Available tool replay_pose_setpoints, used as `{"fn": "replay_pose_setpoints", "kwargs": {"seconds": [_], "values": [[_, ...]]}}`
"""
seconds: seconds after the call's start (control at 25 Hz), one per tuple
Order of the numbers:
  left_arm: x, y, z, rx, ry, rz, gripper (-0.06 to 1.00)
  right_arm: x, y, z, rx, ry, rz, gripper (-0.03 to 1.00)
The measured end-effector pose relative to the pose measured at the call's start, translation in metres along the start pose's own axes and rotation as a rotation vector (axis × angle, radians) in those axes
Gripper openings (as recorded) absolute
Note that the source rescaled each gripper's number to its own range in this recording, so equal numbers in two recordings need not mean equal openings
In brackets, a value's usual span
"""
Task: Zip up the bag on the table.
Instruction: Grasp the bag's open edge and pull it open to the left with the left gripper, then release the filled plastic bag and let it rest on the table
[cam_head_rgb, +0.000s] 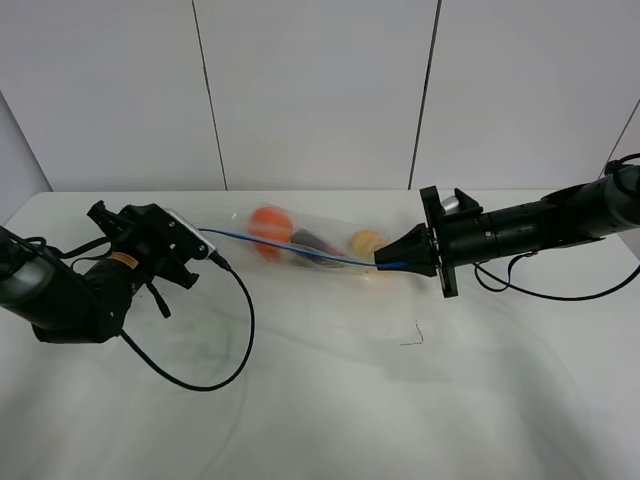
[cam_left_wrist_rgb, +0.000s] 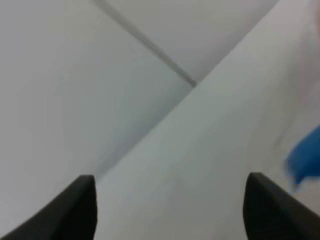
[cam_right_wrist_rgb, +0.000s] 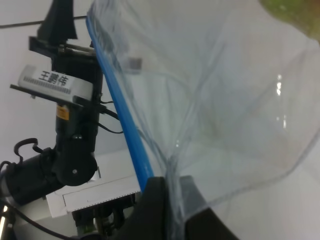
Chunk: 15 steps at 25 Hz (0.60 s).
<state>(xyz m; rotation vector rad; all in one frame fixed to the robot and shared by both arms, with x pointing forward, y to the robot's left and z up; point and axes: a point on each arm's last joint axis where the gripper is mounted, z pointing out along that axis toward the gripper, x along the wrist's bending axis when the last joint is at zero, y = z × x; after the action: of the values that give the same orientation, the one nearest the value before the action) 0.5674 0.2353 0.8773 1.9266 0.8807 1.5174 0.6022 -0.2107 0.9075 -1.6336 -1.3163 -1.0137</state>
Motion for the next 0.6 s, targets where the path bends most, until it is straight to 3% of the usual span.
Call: {"fn": "replay_pose_setpoints", "kwargs": {"seconds": [0.2, 0.32, 0.4, 0.6], "values": [[-0.001, -0.015, -0.011, 0.078, 0.027, -0.400, 0.83, 0.000, 0.000, 0.000, 0.000, 0.000, -0.001, 0.00], [0.002, -0.019, -0.012, 0.102, 0.082, -0.643, 0.83, 0.000, 0.000, 0.000, 0.000, 0.000, -0.001, 0.00], [0.005, -0.019, -0.013, 0.106, 0.112, -0.739, 0.83, 0.000, 0.000, 0.000, 0.000, 0.000, -0.001, 0.00], [0.018, -0.002, -0.020, 0.115, 0.092, -0.808, 0.83, 0.000, 0.000, 0.000, 0.000, 0.000, -0.002, 0.00]]}}
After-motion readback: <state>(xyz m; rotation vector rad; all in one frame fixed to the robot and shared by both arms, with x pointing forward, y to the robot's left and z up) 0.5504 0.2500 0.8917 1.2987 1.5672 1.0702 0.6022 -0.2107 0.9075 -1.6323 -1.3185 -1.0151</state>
